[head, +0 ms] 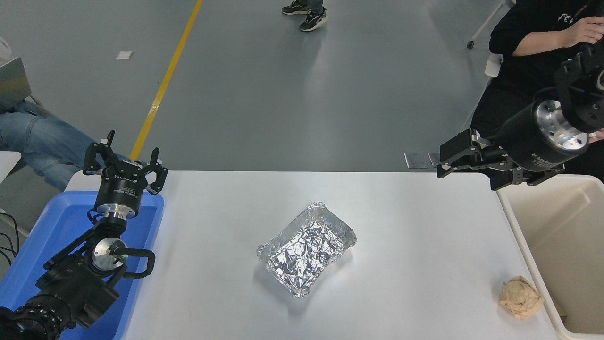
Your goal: Pick up foil plate and place in dustbin
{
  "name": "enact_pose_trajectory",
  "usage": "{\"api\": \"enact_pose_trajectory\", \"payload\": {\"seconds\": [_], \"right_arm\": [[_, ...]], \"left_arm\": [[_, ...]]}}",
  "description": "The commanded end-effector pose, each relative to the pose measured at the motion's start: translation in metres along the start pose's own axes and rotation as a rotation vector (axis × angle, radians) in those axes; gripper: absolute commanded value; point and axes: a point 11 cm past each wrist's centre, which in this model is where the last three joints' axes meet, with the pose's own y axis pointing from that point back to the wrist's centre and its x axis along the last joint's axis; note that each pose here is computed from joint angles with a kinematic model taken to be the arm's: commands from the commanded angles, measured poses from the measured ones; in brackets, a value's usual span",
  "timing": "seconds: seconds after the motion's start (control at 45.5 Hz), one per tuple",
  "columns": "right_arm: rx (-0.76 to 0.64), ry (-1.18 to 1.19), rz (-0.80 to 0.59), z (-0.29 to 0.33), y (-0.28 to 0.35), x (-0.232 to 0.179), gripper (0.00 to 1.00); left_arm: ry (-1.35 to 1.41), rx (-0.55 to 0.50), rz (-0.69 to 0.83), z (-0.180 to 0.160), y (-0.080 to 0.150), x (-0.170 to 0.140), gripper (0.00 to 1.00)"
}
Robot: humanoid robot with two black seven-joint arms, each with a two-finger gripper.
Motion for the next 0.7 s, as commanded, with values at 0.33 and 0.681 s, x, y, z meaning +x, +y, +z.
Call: {"api": "enact_pose_trajectory", "payload": {"seconds": [0.33, 0.681], "right_arm": [[0.000, 0.003, 0.000, -0.0015, -0.0005, 0.0000, 1.00], [-0.013, 0.017, -0.015, -0.0040, -0.0067, -0.0016, 1.00]], "left_arm": [[0.001, -0.001, 0.000, 0.0002, -0.0001, -0.0001, 0.99], [0.001, -0.001, 0.000, 0.0002, -0.0001, -0.0001, 0.99]]}}
